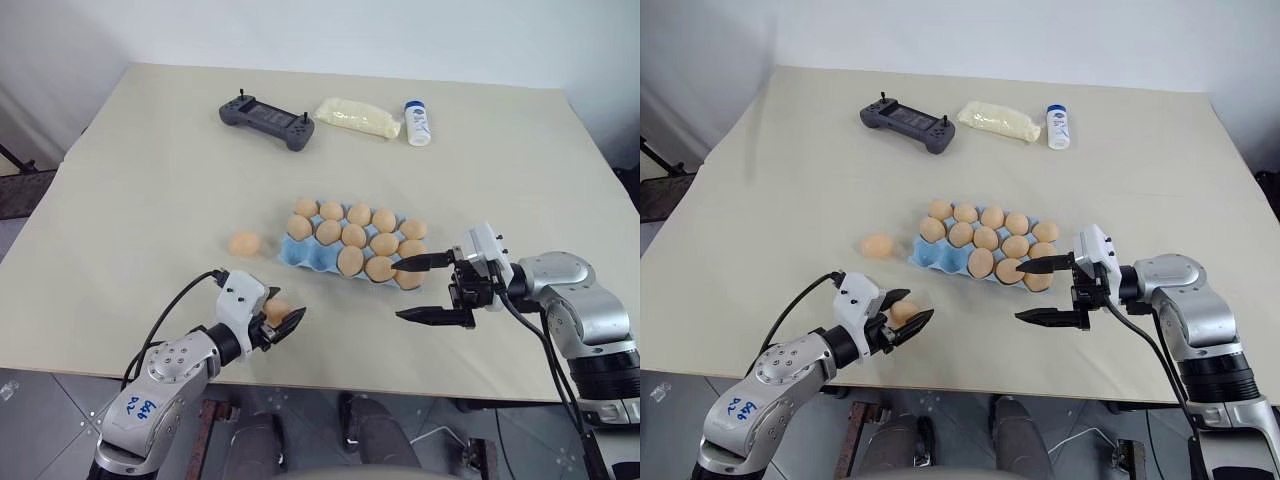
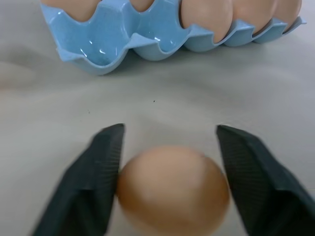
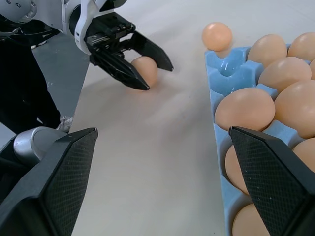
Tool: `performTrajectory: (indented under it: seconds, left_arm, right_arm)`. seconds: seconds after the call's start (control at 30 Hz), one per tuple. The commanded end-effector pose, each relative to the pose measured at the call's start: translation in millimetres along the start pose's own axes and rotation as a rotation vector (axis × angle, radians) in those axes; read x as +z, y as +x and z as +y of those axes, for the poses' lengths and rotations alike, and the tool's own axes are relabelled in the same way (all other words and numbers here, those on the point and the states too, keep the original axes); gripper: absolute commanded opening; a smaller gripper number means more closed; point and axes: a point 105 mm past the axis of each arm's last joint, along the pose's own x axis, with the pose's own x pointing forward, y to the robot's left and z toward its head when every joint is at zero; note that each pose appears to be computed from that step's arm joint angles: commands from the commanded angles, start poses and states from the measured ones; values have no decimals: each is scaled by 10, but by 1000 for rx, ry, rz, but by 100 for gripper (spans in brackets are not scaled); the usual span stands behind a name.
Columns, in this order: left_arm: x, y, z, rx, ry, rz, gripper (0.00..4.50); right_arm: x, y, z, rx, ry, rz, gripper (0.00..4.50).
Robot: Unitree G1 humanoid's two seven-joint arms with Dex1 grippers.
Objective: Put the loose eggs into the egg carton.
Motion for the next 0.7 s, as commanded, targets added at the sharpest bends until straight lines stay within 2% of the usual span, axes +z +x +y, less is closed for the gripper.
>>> performTrajectory:
  seconds: [0.03,0.2,0.3,0.53,0.7]
  left_arm:
    - [47,-11,-23,-3,15,-15,205]
    - [121,4,4,10,25,-53,169]
    - [329,30,25,17,48,-149,160]
    - [665,136,22,-7,75,-279,160]
    - [794,300,26,-16,84,-334,160]
  right_arm:
    - [96,-58,-20,-24,-50,-16,450]
    - [80,-64,-29,-31,-49,-16,450]
    - [71,-66,-36,-37,-50,-19,450]
    - [79,-63,-41,-48,-56,-34,450]
    - [90,-62,-43,-58,-61,-44,450]
